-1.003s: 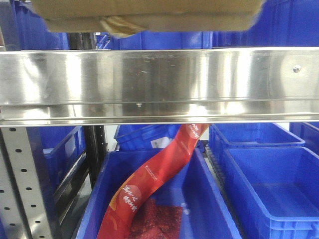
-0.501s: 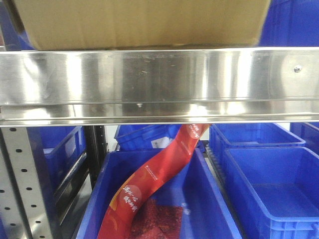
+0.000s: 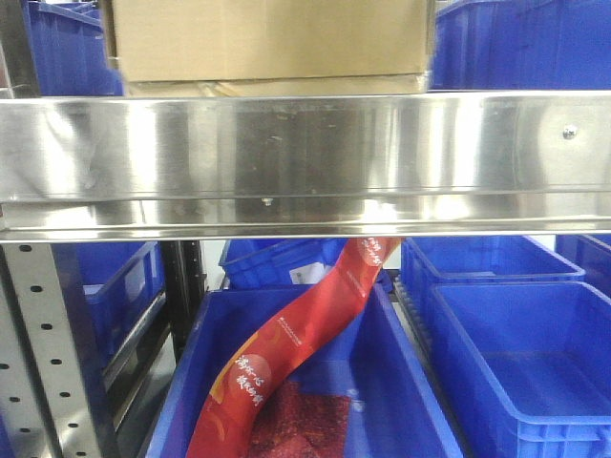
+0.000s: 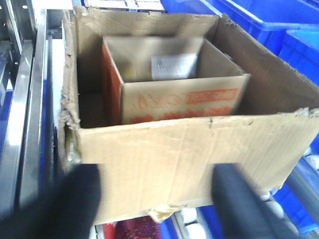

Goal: Stack two boxes on right shelf middle
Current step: 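Lower the stacked boxes onto the middle steel shelf with both grippers, then open both grippers and pull them back from the boxes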

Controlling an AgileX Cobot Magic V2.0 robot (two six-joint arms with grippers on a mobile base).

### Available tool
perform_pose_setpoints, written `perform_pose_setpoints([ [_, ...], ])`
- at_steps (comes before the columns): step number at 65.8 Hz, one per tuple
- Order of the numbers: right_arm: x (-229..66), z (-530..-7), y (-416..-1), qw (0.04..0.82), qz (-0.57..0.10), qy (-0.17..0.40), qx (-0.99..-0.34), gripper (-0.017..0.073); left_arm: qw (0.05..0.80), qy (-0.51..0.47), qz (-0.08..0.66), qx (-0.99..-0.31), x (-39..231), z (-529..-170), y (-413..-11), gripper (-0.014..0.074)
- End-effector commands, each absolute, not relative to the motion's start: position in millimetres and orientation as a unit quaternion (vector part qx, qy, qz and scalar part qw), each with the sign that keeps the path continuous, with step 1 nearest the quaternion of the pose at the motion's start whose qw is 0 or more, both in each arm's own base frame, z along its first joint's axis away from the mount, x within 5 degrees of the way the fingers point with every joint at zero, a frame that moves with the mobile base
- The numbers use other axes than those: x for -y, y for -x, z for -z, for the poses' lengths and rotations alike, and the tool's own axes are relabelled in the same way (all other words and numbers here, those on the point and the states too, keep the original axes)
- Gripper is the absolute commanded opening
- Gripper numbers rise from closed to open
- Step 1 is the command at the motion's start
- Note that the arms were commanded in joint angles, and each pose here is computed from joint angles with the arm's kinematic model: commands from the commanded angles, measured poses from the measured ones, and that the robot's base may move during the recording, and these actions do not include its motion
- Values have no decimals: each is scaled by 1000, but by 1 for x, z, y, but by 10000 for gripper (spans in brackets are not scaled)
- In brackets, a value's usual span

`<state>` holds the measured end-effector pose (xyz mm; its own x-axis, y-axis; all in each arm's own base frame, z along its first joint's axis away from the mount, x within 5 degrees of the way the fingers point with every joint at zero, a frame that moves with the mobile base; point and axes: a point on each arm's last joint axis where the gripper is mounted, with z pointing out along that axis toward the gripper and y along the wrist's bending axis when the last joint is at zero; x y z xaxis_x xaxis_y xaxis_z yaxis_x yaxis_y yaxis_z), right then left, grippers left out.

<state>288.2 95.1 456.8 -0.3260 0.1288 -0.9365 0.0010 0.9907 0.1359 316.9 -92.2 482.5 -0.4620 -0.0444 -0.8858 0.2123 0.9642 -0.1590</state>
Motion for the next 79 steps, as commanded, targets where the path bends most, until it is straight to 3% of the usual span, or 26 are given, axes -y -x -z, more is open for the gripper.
perform_pose_setpoints([
  [1,-92,-460,-286,582,-49,-44,-811,-8,522,-53,129,-842,94,-486,-315,76],
  [4,-92,-459,-287,580,-48,-44,-812,-174,520,-51,135,-842,95,-486,-315,-53],
  [6,-92,-459,-287,580,-47,-43,-812,-159,517,-50,141,-843,96,-486,-314,-109],
  [24,-83,-464,-272,601,-62,-41,-796,-161,555,-62,161,-814,103,-500,-294,-111],
  [42,-62,-431,-229,663,-88,22,-743,-161,618,-74,154,-767,128,-466,-261,-111],
  [60,-66,-384,-188,691,-144,103,-701,-161,645,-118,211,-725,116,-401,-216,-111],
  [79,-52,-378,-150,709,-142,96,-684,-161,658,-116,222,-711,85,-375,-157,-111],
])
